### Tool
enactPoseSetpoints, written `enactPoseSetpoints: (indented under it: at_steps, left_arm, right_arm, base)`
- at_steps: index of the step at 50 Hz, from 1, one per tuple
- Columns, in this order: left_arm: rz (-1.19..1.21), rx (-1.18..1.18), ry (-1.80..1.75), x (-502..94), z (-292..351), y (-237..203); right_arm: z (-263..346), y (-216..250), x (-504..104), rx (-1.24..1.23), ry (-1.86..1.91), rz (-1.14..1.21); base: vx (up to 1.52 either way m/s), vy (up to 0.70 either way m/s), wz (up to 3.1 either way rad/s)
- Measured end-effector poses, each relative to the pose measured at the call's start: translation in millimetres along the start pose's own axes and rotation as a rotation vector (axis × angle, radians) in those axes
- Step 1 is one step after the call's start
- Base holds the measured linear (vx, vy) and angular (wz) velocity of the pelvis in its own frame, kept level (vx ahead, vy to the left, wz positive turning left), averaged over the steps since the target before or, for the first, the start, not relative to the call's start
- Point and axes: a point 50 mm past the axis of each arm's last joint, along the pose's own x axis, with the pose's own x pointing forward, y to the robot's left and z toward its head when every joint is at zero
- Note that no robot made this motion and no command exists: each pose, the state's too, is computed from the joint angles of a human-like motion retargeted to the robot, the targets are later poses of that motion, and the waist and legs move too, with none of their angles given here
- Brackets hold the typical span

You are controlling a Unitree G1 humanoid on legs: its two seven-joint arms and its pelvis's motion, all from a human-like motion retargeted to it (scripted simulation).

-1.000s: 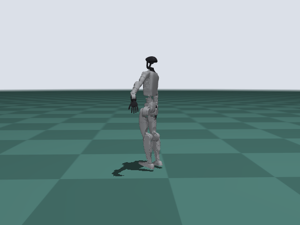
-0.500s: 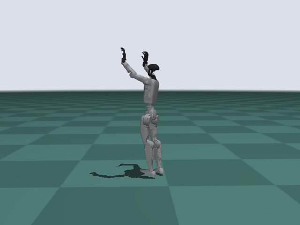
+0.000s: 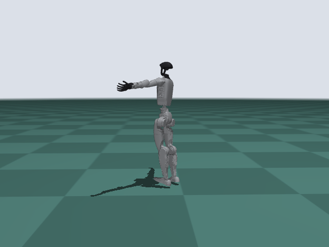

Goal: In place motions

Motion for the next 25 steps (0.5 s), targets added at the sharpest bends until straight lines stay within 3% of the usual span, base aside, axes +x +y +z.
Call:
enactPoseSetpoints:
  at_steps: [2,5,10,13,16,19,22,25]
  left_arm:
    - [0.025,-0.133,-0.158,-1.9,11.6,2.0]
    - [-0.011,-0.077,-0.265,-9.0,29.6,-20.9]
    - [-0.296,0.174,-0.484,-51.1,77.9,-115.9]
    - [-0.466,0.332,-0.746,-102.8,104.4,-174.6]
    - [-0.597,0.569,-1.136,-170.5,126.0,-220.2]
    - [-0.572,0.73,-1.55,-237.5,146.9,-239.5]
    - [-0.476,0.706,-1.968,-302.2,164.9,-237.0]
    - [-0.559,0.61,-2.252,-345.5,157.9,-232.3]
  right_arm:
    - [1.2,-7.2,1.0,0.192,-0.065,-0.126]
    - [34.2,-0.2,-7.8,0.22,-0.246,-0.249]
    - [137.1,75.2,-69.0,-0.089,-0.684,-0.105]
    - [186.2,115.4,-135.8,-0.344,-1.02,-0.148]
    - [215.5,142.9,-217.2,-0.57,-1.412,-0.368]
    - [218.1,160.9,-298.3,-0.696,-1.819,-0.672]
    - [196.6,175.4,-375.3,-0.67,-2.228,-1.004]
    - [164.2,181.6,-430.8,-0.53,-2.603,-1.208]
  base:
    - [0.0,0.0,0.0]
    - [0.0,0.0,0.0]
    - [0.0,0.0,0.0]
    - [0.04,0.0,0.0]
    - [0.07,-0.04,0.05]
    - [0.07,-0.06,0.11]
    - [0.07,-0.05,0.09]
    - [0.06,0.0,-0.03]
